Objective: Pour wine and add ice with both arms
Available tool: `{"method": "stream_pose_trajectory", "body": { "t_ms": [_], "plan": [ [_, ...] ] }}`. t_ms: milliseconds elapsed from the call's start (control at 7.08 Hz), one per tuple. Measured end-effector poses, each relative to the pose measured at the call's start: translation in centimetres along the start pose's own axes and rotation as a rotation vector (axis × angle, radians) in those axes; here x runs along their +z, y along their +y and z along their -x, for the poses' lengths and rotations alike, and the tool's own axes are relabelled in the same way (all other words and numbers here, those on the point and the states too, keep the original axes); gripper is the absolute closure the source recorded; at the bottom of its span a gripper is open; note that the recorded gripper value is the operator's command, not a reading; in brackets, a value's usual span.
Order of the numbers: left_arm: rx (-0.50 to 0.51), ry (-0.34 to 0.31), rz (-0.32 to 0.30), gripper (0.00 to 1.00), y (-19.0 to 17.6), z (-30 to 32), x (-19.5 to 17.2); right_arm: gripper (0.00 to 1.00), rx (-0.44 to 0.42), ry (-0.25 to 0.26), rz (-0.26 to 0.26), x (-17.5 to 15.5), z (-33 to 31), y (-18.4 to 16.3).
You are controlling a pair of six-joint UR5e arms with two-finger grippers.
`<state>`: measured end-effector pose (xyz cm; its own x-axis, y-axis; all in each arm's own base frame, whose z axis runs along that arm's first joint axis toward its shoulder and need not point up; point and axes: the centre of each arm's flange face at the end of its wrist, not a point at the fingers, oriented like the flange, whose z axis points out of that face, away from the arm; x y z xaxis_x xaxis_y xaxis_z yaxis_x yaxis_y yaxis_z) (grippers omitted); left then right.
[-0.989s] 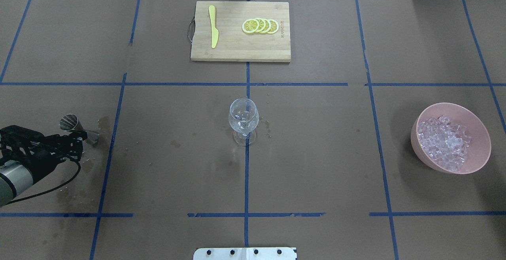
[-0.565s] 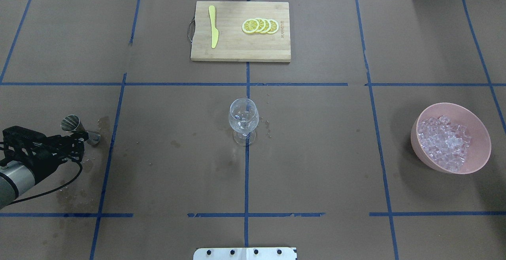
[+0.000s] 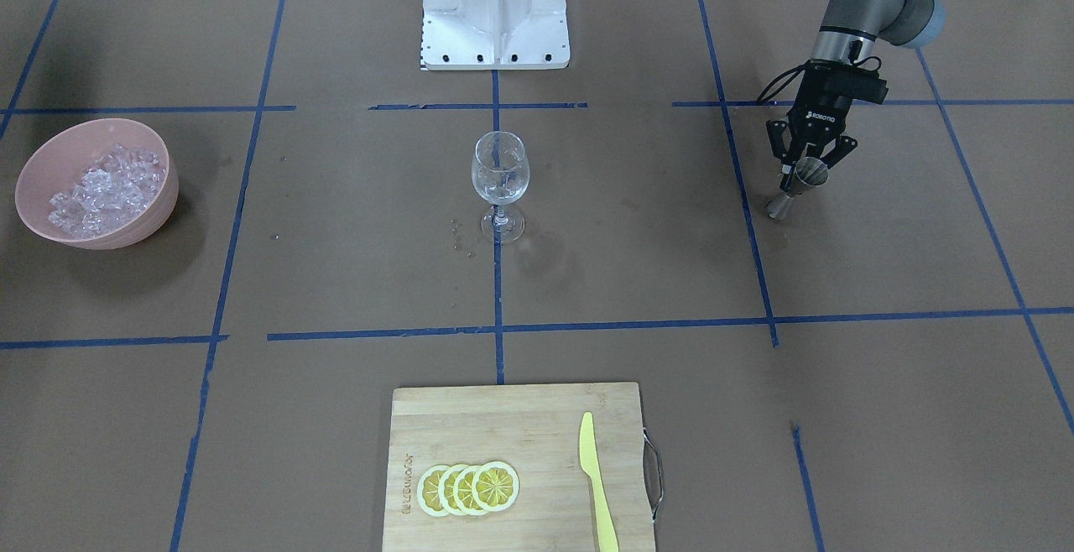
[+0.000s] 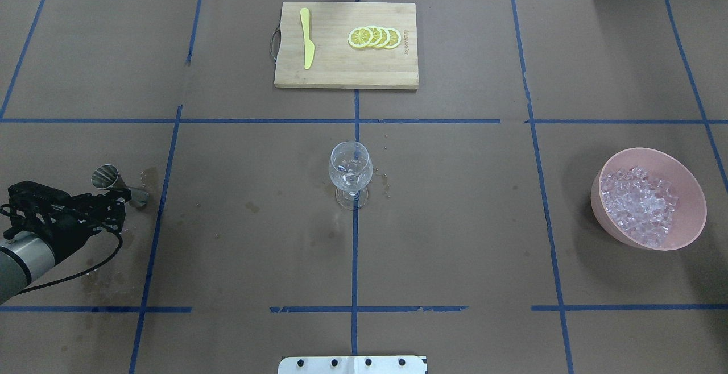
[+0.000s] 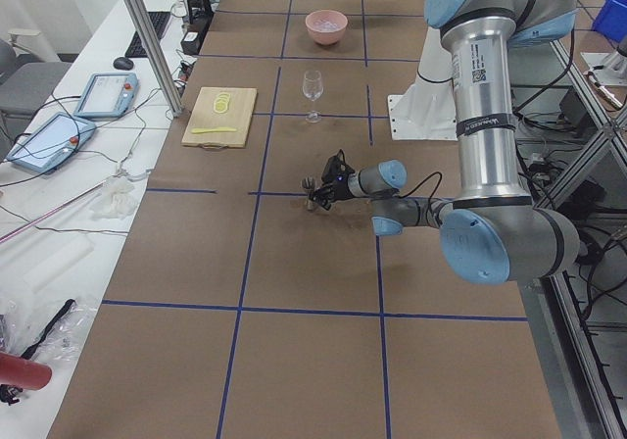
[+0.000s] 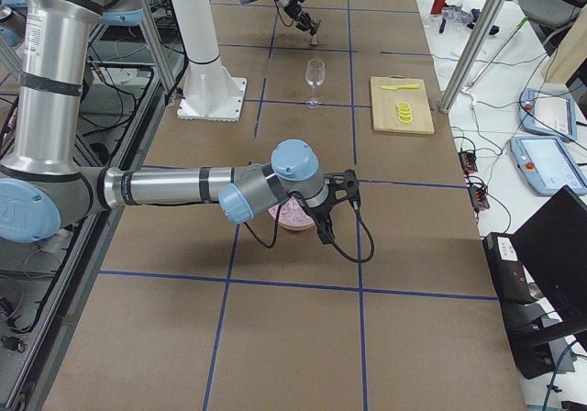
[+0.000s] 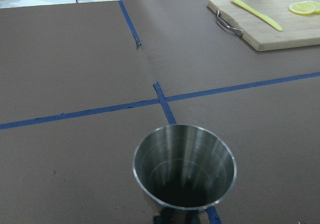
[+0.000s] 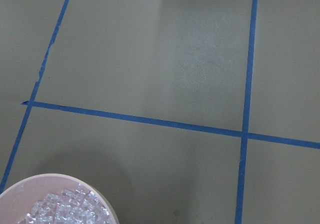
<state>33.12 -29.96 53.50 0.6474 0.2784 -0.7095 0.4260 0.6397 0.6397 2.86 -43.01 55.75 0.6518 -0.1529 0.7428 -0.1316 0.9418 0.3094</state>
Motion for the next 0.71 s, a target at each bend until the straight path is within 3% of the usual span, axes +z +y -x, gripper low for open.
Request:
{"method": "stream_pose_trajectory", "body": {
  "t_ms": [424, 706],
  "plan": [
    [0.012, 0.007, -0.002, 1.0, 0.9, -0.9, -0.2, 0.0, 0.001, 0.0, 0.001, 0.0, 0.0, 0.1],
    [0.016, 0.011, 0.001, 0.63, 1.3, -1.2, -0.2, 0.0, 0.001, -0.001, 0.001, 0.0, 0.0, 0.1]
  ]
}}
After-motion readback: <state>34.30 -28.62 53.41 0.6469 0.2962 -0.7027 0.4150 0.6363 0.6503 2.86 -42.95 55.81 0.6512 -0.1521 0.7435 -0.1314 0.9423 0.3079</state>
